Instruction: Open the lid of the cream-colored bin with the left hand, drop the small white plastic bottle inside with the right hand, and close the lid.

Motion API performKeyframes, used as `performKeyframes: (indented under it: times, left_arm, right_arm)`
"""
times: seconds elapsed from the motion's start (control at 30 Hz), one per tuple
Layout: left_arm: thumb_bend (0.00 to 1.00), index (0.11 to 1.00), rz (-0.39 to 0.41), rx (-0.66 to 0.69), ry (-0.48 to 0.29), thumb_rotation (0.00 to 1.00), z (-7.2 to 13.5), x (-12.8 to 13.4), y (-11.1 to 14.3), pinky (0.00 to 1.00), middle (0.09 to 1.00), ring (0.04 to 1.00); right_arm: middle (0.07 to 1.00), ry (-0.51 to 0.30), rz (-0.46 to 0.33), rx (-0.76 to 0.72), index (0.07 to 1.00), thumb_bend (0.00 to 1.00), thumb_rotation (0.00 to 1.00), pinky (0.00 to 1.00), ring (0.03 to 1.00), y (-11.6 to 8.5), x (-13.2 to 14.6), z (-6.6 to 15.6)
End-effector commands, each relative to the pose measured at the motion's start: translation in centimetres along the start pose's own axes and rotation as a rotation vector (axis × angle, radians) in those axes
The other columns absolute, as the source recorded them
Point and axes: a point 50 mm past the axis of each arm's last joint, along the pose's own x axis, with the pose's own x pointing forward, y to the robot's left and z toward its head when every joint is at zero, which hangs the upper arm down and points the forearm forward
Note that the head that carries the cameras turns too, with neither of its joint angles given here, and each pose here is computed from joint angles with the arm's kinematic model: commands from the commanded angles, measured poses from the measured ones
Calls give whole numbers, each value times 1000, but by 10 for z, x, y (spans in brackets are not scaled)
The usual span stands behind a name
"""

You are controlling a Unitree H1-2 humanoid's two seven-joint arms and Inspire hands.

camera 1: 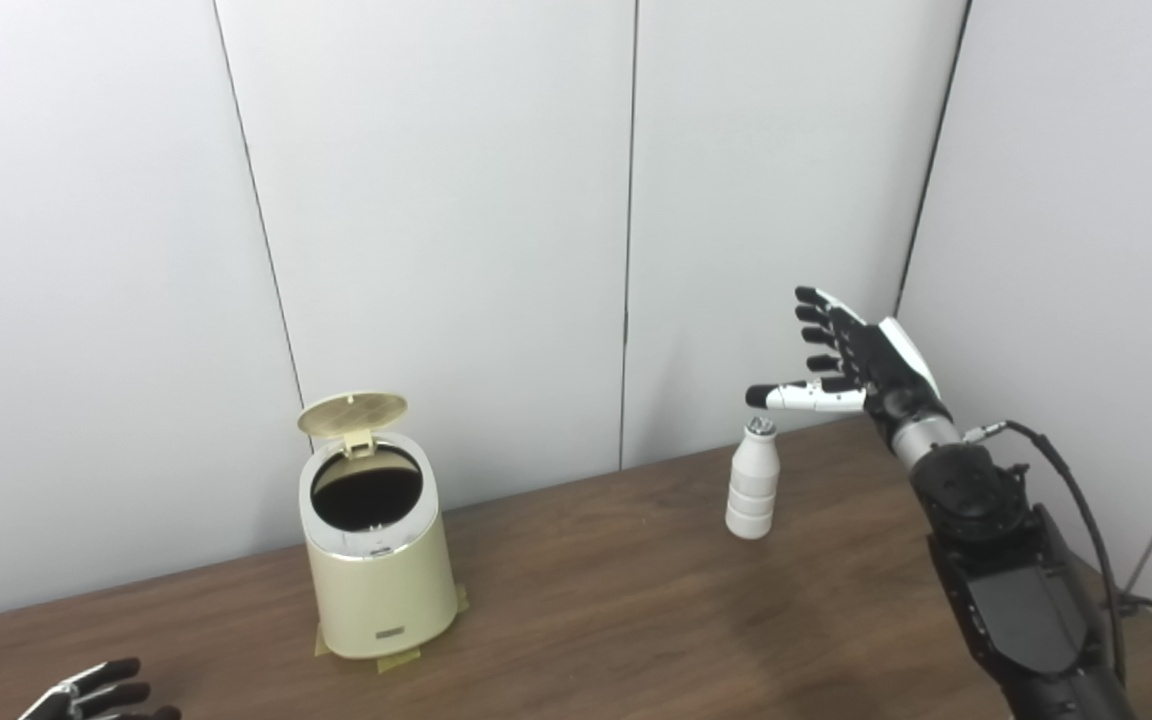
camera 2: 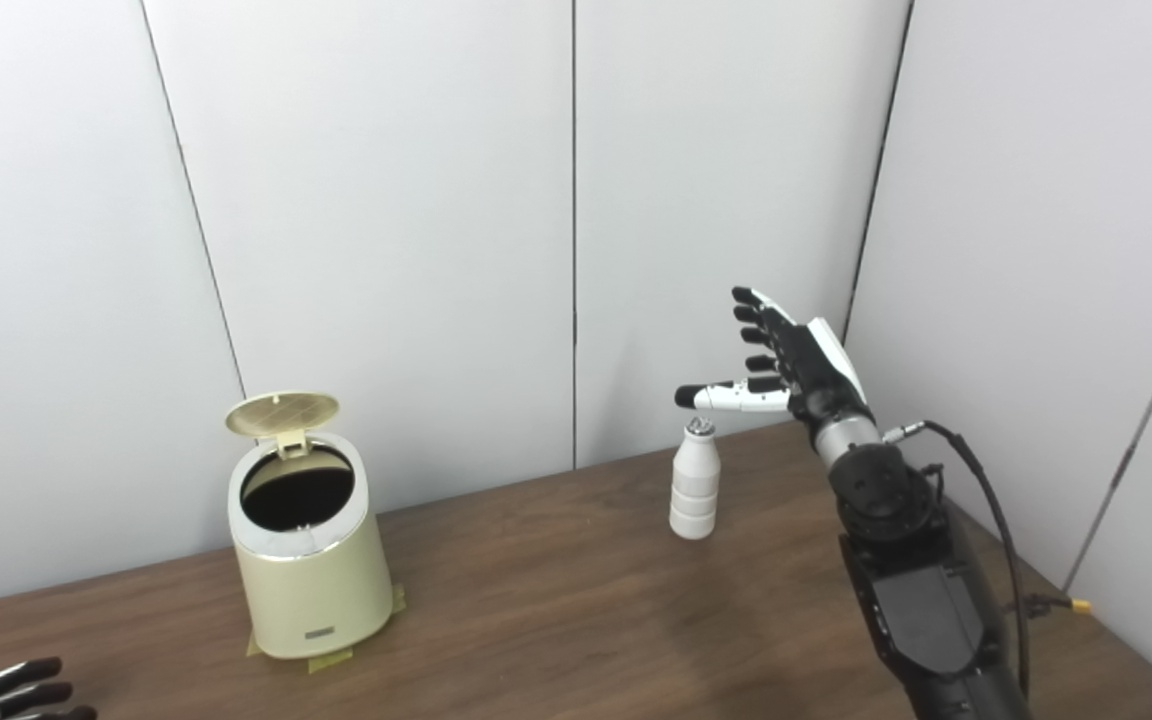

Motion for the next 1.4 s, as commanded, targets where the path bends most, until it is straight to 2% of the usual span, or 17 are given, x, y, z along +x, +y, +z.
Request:
performKeyframes:
  times: [0.0,0.17,0.3,0.53,0.67,0.9,1.37]
  left_arm:
    - [667,712,6,8,-89,153,20,12,6,438,659,591]
    - [676,704,1,8,-80,173,23,11,6,431,660,587]
    - [696,691,1,11,-79,177,22,11,7,423,650,582]
    - [713,703,-4,20,-71,212,22,10,8,430,655,589]
    - [710,698,-5,21,-70,204,23,9,8,426,656,589]
    - [704,698,-7,29,-64,204,24,8,10,420,654,581]
    - [679,711,-11,33,-56,184,24,7,10,460,675,612]
  right_arm:
    - [933,-41,-29,-44,958,824,200,814,895,-15,7,14]
    - [922,12,15,-56,946,853,236,813,884,-7,6,-10]
    - [908,50,31,-17,934,832,182,771,852,2,5,-29]
    - [898,84,35,21,910,838,166,745,829,16,4,-57]
    - [874,95,36,-5,897,887,230,762,832,22,5,-71]
    - [860,115,30,28,865,928,266,753,835,31,7,-86]
    - [828,95,-11,103,830,873,138,752,805,48,13,-83]
